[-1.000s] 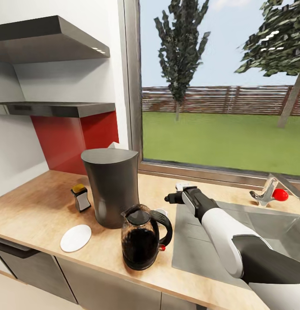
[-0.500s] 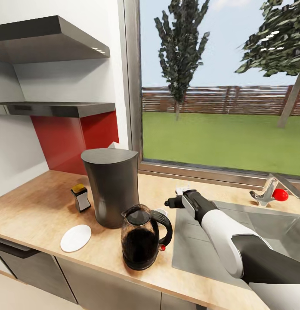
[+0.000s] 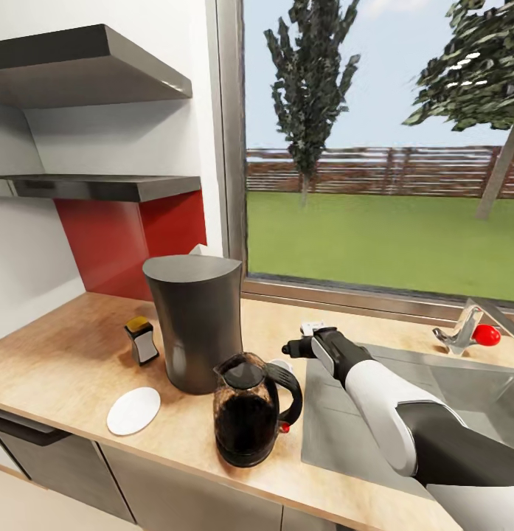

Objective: Set up a coffee station on the kitchen countertop: keep the coffee maker on the countertop, move the bottle of coffee from the kitchen shelf to the counter next to the coffee maker, place a paper coffee filter on top of the coffee maker, put the saucer next to the coffee maker with the coffee cup on the saucer, and place the electric kettle next to the coffee maker.

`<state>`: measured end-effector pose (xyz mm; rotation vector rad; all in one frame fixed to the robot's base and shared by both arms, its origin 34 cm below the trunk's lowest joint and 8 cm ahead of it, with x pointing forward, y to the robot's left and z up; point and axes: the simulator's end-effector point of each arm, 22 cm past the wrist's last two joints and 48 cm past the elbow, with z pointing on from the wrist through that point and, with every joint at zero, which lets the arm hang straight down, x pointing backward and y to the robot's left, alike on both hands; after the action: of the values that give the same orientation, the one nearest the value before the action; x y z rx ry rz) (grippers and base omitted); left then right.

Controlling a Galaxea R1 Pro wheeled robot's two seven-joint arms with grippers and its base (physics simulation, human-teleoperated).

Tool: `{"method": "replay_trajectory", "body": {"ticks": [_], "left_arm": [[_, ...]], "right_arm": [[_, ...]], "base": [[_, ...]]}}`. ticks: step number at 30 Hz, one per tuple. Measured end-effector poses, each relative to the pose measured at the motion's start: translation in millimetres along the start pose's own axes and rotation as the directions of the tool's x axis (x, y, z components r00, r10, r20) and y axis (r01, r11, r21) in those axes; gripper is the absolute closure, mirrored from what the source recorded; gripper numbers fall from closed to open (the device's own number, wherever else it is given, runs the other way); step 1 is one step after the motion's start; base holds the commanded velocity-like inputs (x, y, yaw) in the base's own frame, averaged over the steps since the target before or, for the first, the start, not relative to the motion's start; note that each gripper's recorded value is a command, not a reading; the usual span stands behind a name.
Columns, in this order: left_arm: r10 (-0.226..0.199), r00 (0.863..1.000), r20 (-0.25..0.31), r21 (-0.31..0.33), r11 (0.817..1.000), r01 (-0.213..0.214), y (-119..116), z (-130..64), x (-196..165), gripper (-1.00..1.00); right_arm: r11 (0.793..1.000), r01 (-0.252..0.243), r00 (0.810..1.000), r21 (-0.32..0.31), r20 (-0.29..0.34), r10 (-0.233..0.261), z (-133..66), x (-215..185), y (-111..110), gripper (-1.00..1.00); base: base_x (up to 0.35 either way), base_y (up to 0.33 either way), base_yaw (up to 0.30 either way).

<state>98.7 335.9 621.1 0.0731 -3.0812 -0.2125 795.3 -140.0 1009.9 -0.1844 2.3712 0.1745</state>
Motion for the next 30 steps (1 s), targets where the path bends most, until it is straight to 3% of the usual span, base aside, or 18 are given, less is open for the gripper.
{"method": "replay_trajectory", "body": {"ticks": [13, 16, 30], "left_arm": [[0.001, 1.000, 0.001, 0.000, 1.000, -0.001, 0, 0.0, 0, -1.00], [0.002, 1.000, 0.001, 0.001, 1.000, -0.002, 0, 0.0, 0, -1.00], [0.002, 1.000, -0.002, 0.000, 1.000, -0.002, 0, 0.0, 0, -1.00]], "right_arm": [[1.000, -0.002, 0.999, -0.002, -0.041, 0.002, 6.0, 21, 0, -1.00], [1.000, 0.002, 1.000, -0.004, -0.017, -0.002, 8.4, 21, 0, -1.00], [1.000, 0.002, 1.000, -0.005, -0.026, -0.003, 10.8, 28, 1, -1.00]], "base": [[0.000, 0.000, 0.000], [0.000, 0.000, 0.000], [0.046, 0.033, 0.000]]}}
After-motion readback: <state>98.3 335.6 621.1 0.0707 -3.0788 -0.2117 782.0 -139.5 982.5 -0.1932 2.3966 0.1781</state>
